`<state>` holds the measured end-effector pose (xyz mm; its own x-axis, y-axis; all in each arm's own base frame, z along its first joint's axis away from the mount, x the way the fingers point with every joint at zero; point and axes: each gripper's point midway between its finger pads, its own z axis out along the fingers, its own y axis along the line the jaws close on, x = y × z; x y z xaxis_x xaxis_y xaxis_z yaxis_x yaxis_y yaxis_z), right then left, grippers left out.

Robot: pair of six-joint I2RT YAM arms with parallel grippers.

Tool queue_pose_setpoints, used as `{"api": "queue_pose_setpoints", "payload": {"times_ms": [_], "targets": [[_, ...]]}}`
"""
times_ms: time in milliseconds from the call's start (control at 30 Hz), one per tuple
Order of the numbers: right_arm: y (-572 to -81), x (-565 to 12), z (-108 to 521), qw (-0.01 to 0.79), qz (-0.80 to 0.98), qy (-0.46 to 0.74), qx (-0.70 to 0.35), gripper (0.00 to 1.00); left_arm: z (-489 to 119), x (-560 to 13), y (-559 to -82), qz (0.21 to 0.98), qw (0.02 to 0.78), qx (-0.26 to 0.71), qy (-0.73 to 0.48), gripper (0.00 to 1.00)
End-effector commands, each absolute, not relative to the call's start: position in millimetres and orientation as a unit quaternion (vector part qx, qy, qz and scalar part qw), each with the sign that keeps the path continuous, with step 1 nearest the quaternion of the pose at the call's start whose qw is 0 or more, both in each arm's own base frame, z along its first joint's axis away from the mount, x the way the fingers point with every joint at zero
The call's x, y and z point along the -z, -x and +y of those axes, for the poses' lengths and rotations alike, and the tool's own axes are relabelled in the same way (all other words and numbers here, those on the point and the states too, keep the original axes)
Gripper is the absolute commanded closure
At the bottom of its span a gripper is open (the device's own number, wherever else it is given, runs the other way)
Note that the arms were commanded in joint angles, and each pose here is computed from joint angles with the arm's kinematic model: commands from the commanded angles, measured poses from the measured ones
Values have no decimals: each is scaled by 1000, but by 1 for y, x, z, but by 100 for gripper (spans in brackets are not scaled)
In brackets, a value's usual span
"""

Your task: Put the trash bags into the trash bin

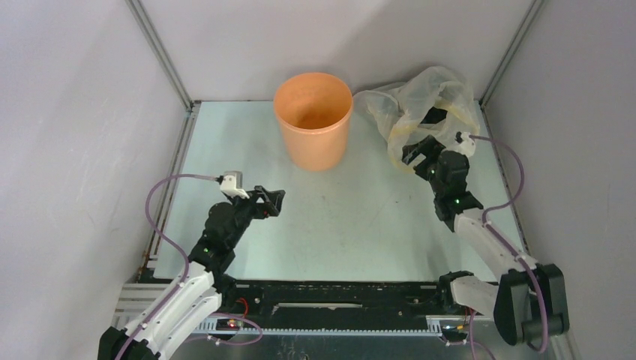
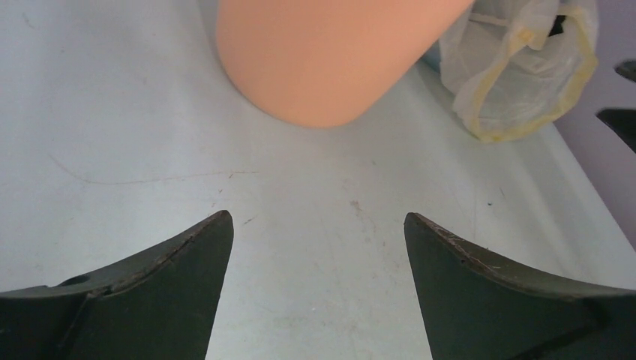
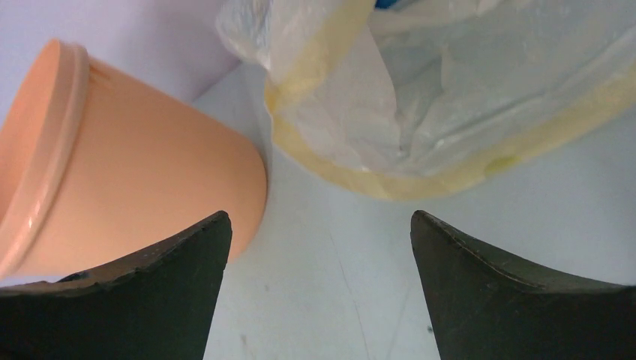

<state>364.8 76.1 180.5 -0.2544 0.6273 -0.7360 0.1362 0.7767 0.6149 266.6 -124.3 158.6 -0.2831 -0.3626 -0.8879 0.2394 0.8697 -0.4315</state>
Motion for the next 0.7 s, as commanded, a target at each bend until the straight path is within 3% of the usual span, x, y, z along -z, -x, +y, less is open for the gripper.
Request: {"api": "queue_pose_setpoints", "payload": {"times_ms": [0, 133, 333, 500, 533, 600, 667], "targets": [[-405, -221, 70, 607, 709, -296, -202, 8, -137, -172, -261, 734, 617, 285, -3, 7], [-440, -225, 75, 603, 701, -323, -201, 7, -144, -176, -258, 726, 618, 303, -16, 1], [-491, -207, 91, 586, 716, -323, -201, 9, -146, -177, -256, 721, 620, 308, -22, 0], [-519, -194, 92, 580, 725, -325, -181, 19, -147, -178, -256, 720, 620, 310, -25, 0], [-523, -193, 93, 580, 726, -320, -181, 28, -147, -177, -256, 721, 620, 310, -25, 0], [-527, -196, 98, 585, 730, -296, -191, 68, -148, -177, -257, 721, 618, 312, -27, 0], [-524, -201, 101, 587, 736, -279, -191, 97, -151, -177, -256, 720, 618, 316, -32, 0]]}}
